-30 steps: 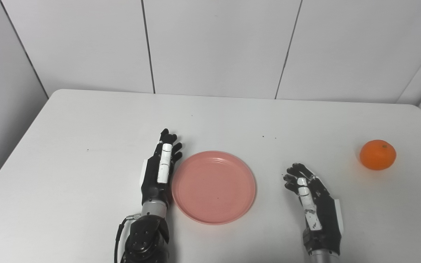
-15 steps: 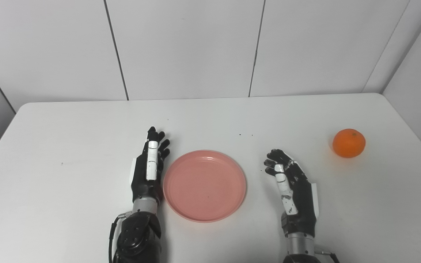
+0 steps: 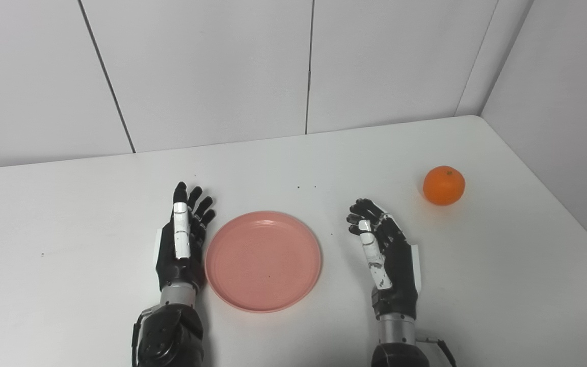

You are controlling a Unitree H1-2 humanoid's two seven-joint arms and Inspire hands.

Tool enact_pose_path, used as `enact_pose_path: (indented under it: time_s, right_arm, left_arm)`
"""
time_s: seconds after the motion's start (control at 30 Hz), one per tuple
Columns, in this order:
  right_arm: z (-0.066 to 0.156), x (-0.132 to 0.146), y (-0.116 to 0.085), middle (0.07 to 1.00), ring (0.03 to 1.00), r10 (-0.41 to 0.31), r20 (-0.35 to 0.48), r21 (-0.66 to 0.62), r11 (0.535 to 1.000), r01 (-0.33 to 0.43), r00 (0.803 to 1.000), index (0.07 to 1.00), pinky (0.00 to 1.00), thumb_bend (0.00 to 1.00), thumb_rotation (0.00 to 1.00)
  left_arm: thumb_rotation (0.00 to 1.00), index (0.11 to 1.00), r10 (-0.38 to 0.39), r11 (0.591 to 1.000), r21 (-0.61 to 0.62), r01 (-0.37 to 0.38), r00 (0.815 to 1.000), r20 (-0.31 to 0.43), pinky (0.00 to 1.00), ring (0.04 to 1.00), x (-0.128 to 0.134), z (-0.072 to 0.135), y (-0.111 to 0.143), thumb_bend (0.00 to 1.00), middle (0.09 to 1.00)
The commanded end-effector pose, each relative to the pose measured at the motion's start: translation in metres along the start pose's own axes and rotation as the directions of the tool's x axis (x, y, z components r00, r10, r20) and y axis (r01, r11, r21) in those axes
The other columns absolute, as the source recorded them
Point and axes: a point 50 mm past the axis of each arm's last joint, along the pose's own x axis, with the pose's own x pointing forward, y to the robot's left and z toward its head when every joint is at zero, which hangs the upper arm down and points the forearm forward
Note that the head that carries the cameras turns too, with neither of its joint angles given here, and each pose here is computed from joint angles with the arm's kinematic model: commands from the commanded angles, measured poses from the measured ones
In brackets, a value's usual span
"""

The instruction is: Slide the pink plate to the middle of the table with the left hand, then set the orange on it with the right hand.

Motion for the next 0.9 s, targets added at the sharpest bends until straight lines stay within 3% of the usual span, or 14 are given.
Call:
enact_pose_path:
  time_s: [0.0, 0.1, 0.23, 0.33, 0.4, 0.5, 0.6, 0.87]
  right_arm:
    - [0.000, -0.009, 0.006, 0.710, 0.702, -0.031, -0.015, 0.033, 0.999, 0.031, 0.999, 0.693, 0.70, 0.67, 0.66]
    - [0.005, -0.007, 0.003, 0.712, 0.707, -0.019, -0.009, 0.009, 1.000, 0.020, 1.000, 0.696, 0.72, 0.71, 0.65]
    - [0.024, 0.001, -0.011, 0.729, 0.704, 0.036, 0.041, -0.177, 0.984, -0.028, 0.999, 0.744, 0.67, 0.70, 0.67]
    - [0.040, 0.010, -0.019, 0.762, 0.716, 0.084, 0.066, -0.333, 0.941, -0.057, 0.994, 0.832, 0.66, 0.71, 0.76]
    - [0.050, 0.018, -0.024, 0.791, 0.744, 0.126, 0.067, -0.441, 0.893, -0.084, 0.990, 0.879, 0.70, 0.73, 0.81]
    - [0.060, 0.029, -0.031, 0.832, 0.790, 0.192, 0.067, -0.613, 0.782, -0.111, 0.979, 0.908, 0.72, 0.76, 0.84]
    - [0.073, 0.043, -0.038, 0.857, 0.813, 0.223, 0.110, -0.746, 0.663, -0.068, 0.969, 0.906, 0.74, 0.80, 0.85]
    - [0.102, 0.076, -0.054, 0.874, 0.850, 0.255, 0.258, -0.847, 0.524, 0.091, 0.932, 0.942, 0.82, 0.78, 0.81]
  left_arm:
    - [0.89, 0.988, 0.032, 0.998, -0.045, -0.038, 0.993, -0.111, 0.94, 0.906, -0.006, -0.026, 0.001, 0.74, 0.953]
    - [0.90, 0.993, 0.031, 0.998, -0.046, -0.037, 0.993, -0.111, 0.96, 0.910, -0.007, -0.025, 0.004, 0.74, 0.956]
    - [0.89, 0.989, 0.027, 0.997, -0.064, -0.035, 0.994, -0.110, 0.97, 0.915, -0.007, -0.024, 0.009, 0.75, 0.948]
    - [0.89, 0.985, 0.025, 0.997, -0.067, -0.032, 0.994, -0.110, 0.98, 0.914, -0.006, -0.025, 0.011, 0.77, 0.947]
    - [0.89, 0.988, 0.019, 0.997, -0.066, -0.026, 0.994, -0.109, 0.98, 0.921, -0.005, -0.024, 0.013, 0.79, 0.950]
    - [0.89, 0.993, 0.014, 0.997, -0.073, -0.022, 0.994, -0.109, 0.99, 0.921, -0.004, -0.025, 0.016, 0.80, 0.949]
    - [0.88, 0.995, 0.016, 0.996, -0.088, -0.025, 0.994, -0.108, 1.00, 0.924, -0.004, -0.025, 0.017, 0.79, 0.947]
    - [0.89, 0.993, 0.020, 0.994, -0.101, -0.031, 0.994, -0.111, 1.00, 0.927, -0.006, -0.026, 0.019, 0.77, 0.946]
